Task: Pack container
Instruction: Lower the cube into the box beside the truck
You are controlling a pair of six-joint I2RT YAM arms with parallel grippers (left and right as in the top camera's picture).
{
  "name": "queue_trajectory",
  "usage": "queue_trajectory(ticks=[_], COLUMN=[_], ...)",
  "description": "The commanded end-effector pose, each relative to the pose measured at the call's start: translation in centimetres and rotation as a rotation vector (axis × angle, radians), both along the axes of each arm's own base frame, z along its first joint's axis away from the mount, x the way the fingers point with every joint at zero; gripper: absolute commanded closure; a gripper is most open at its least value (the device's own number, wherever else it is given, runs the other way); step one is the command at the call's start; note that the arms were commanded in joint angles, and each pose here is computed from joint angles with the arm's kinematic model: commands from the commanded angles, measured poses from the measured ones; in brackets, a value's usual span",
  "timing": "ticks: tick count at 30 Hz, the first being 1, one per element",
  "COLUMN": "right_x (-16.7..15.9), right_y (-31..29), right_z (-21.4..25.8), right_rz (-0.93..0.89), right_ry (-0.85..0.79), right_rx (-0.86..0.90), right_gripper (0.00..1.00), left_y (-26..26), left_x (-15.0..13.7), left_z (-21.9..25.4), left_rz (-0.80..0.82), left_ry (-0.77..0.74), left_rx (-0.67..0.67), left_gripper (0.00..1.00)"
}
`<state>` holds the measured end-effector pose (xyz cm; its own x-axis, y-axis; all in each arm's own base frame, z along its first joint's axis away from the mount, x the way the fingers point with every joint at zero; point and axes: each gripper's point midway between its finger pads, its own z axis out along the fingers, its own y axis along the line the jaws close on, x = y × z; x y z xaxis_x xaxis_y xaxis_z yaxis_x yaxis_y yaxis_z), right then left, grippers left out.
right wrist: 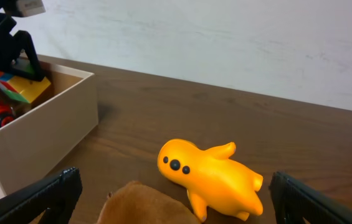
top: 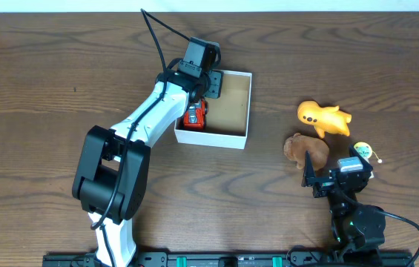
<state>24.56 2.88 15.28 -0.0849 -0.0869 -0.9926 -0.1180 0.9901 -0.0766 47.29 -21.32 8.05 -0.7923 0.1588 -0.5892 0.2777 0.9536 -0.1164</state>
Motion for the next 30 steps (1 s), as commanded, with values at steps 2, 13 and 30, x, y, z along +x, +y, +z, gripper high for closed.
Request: queue_trajectory(ticks=[2,13,30], right_x=[0.0,0.0,0.0], right_y=[-0.1,-0.1,-0.1], right_z=[-0.2,-0.2,-0.2], right_rz=[-0.007,-0.006,-0.007], right_ry=[0.005,0.005,0.005], right_rx=[0.014,0.014,0.014], right_gripper=[0.01,0.01,0.01], left_y=[0.4,0.2,-5.5], left_x=[0.4,0.7,-2.1], left_z=[-0.3,0.7,3.2], left_rz=[0.003,0.002,-0.101], left_ry=[-0.002,-0.029,-0.026], left_rx=[0.022,0.008,-0.11], left_gripper=[0.35,0.38,0.87])
